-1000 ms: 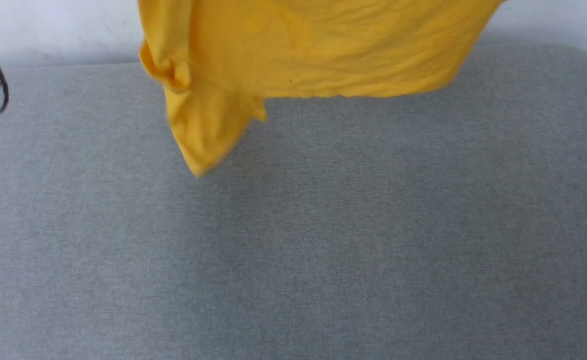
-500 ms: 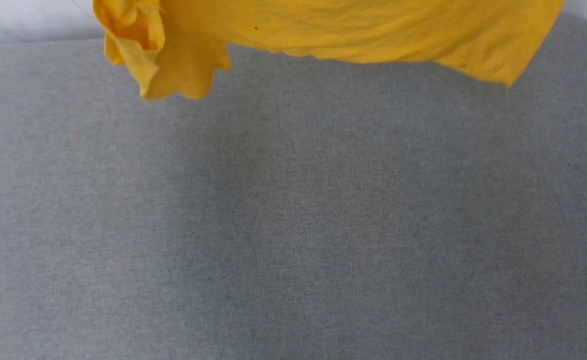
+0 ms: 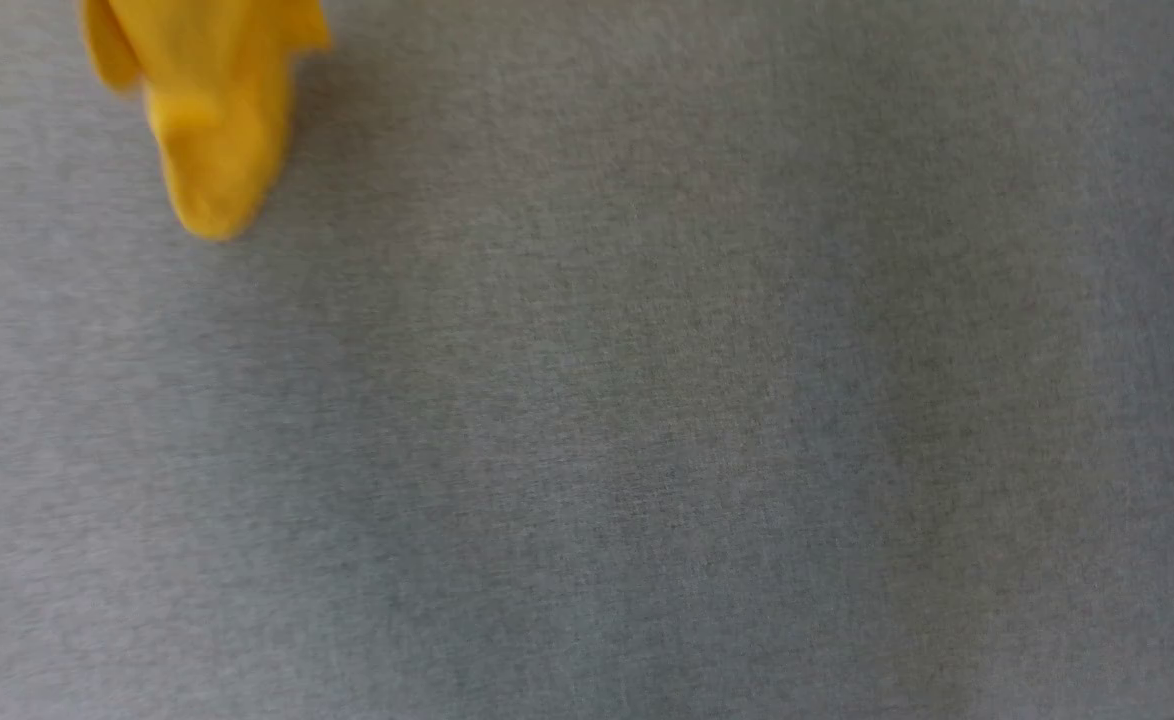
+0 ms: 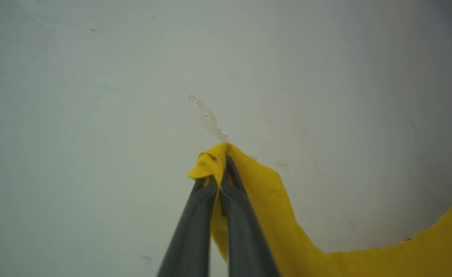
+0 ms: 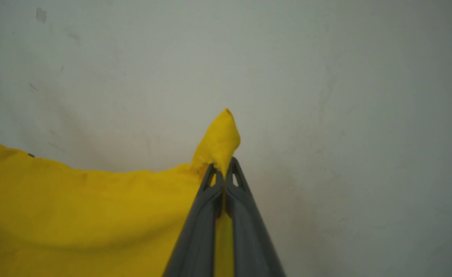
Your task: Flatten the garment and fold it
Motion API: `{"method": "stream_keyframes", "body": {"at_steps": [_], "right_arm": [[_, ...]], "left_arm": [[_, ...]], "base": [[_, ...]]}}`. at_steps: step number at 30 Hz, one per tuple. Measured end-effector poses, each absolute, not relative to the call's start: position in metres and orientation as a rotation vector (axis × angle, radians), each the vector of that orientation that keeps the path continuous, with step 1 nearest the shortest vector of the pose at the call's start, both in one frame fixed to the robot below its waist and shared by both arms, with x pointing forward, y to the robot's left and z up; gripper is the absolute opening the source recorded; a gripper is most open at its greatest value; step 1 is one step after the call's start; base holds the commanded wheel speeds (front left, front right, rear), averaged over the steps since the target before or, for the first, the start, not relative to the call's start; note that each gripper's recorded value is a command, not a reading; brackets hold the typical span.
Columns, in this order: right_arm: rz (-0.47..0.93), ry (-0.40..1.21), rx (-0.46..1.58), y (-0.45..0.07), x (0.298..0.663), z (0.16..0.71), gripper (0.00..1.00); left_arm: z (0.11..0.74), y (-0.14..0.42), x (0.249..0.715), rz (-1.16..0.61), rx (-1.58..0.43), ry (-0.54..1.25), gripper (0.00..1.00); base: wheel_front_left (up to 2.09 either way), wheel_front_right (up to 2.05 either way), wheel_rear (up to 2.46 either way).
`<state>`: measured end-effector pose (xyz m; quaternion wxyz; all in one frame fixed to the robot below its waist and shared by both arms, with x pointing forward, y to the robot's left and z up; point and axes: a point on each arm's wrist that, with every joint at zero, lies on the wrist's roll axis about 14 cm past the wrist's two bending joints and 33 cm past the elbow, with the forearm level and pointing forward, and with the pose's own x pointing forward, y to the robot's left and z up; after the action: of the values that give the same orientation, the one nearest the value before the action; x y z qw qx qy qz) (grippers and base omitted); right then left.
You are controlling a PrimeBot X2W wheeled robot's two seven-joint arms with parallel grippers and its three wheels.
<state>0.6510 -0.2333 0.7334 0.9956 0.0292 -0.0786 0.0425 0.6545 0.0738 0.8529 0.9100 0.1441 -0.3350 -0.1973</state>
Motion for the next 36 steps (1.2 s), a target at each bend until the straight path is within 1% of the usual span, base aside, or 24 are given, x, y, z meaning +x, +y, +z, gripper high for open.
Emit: {"method": "stream_keyframes", "body": {"at_steps": [4, 9, 16, 19, 22, 25, 29, 35, 36], "right_arm": [[0.046, -0.159, 0.038, -0.247, 0.666, 0.719, 0.0], [0.016, -0.148, 0.003, -0.259, 0.686, 0.689, 0.0], [0.041, -0.062, -0.07, -0.255, 0.712, 0.619, 0.0], [0.099, -0.04, -0.088, -0.24, 0.718, 0.593, 0.0], [0.168, -0.033, -0.068, -0.224, 0.716, 0.575, 0.0], [0.23, -0.019, -0.047, -0.215, 0.706, 0.56, 0.0], [0.279, -0.003, -0.007, -0.217, 0.678, 0.552, 0.0], [0.277, 0.056, 0.074, -0.234, 0.618, 0.533, 0.0], [0.255, 0.08, 0.106, -0.241, 0.597, 0.525, 0.0]], "left_arm": [[0.849, 0.063, 0.666, -0.42, 0.288, -0.759, 0.0], [0.82, 0.045, 0.686, -0.471, 0.24, -0.78, 0.0], [0.726, 0.03, 0.721, -0.561, 0.186, -0.651, 0.0], [0.69, 0.029, 0.727, -0.598, 0.116, -0.581, 0.0], [0.663, 0.027, 0.72, -0.648, 0.037, -0.521, 0.0], [0.642, 0.028, 0.704, -0.696, -0.018, -0.477, 0.0], [0.628, 0.034, 0.674, -0.744, -0.054, -0.439, 0.0], [0.61, 0.04, 0.616, -0.782, -0.142, -0.356, 0.0], [0.596, 0.04, 0.592, -0.786, -0.174, -0.302, 0.0]], "base": [[0.0, 0.0, 0.0], [0.0, 0.0, 0.0], [0.0, 0.0, 0.0], [0.0, 0.0, 0.0], [0.0, 0.0, 0.0], [0.0, 0.0, 0.0], [0.0, 0.0, 0.0], [0.0, 0.0, 0.0], [0.0, 0.0, 0.0]]}}
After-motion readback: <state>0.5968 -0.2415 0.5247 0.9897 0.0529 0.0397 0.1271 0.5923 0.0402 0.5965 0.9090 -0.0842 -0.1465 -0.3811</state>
